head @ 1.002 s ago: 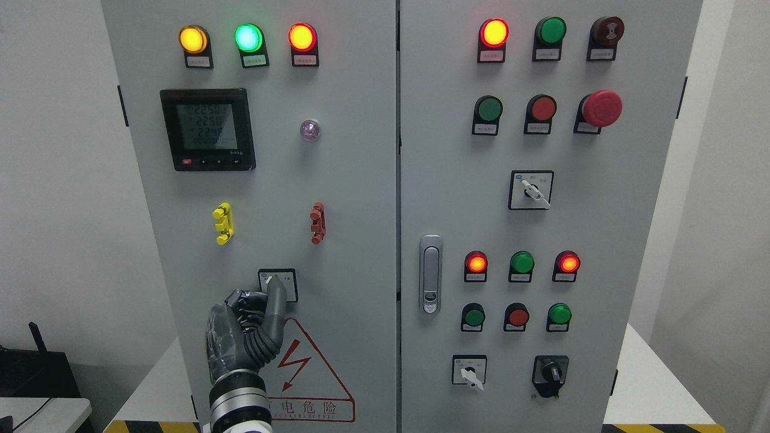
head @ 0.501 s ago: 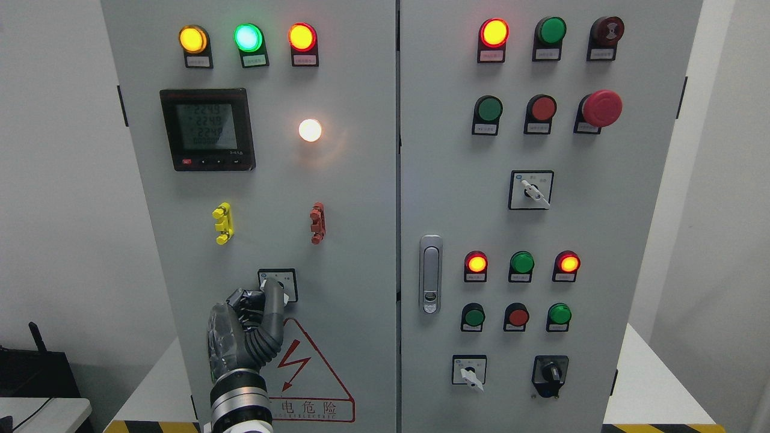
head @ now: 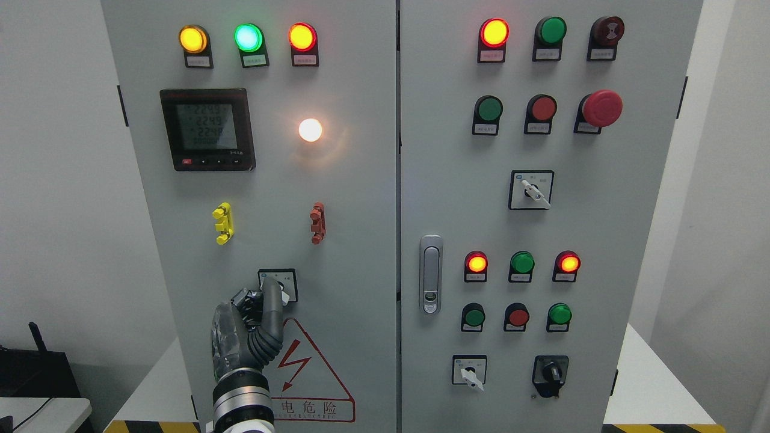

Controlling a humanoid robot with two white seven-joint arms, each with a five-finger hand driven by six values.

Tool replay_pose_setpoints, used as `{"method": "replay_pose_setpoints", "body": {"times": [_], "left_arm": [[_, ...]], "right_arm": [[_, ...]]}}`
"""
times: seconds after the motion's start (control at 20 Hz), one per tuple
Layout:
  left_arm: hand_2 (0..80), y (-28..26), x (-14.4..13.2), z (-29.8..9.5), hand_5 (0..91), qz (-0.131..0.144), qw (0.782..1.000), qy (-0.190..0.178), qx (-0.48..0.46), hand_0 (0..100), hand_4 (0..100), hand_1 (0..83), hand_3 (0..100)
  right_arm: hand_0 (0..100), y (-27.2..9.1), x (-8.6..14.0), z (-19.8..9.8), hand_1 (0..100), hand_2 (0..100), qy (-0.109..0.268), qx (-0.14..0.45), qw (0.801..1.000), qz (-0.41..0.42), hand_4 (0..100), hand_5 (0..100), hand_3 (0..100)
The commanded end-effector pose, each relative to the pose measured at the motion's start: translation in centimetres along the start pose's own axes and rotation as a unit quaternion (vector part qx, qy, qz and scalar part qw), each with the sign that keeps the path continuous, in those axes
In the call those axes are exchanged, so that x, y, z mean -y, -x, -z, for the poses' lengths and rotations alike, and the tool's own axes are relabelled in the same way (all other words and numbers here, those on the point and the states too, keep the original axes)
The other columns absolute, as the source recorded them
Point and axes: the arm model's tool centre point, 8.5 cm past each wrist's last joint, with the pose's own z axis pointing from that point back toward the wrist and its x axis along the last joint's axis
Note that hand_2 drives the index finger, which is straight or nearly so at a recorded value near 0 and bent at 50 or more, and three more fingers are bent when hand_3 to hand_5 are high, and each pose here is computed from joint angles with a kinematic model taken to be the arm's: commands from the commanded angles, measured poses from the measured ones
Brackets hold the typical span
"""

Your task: Turn on light switch 1

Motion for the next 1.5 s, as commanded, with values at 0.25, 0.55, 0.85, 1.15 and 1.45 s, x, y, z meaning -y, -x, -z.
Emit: {"method": "replay_pose_setpoints", "body": {"times": [0.25, 0.55, 0.85, 1.15, 1.45], "left_arm": [[63.7, 0.3, 0.1, -0.2, 63.2, 0.000, 1.000, 0.003, -0.003, 46, 77, 25.9, 76], [63.8, 0.3, -0.1, -0.2, 63.0, -0.001, 1.000, 0.001, -0.002, 41, 77, 26.0, 76], [63.7, 0.2, -0.1, -0.4, 62.7, -0.001, 1.000, 0.000, 0.001, 34, 77, 27.9, 76], [63.5, 0.3, -0.4, -0.6, 62.4, -0.002, 1.000, -0.001, 0.003, 30, 77, 29.8, 76], [63.7, 0.9, -0.9, -1.3, 62.6, 0.000, 1.000, -0.003, 0.001, 27, 78, 31.0, 76]], "right_arm": [[12, 0.0, 0.0, 0.0, 39, 0, -0.001, 0.000, 1.000, 0.004, 0, 0, 0], [12, 0.0, 0.0, 0.0, 39, 0, -0.001, 0.000, 1.000, 0.004, 0, 0, 0], [12, 0.0, -0.1, 0.0, 39, 0, -0.002, 0.000, 1.000, 0.004, 0, 0, 0], [12, 0.0, -0.1, 0.0, 39, 0, -0.002, 0.000, 1.000, 0.004, 0, 0, 0], [12, 0.0, 0.0, 0.0, 39, 0, -0.001, 0.000, 1.000, 0.004, 0, 0, 0]]}}
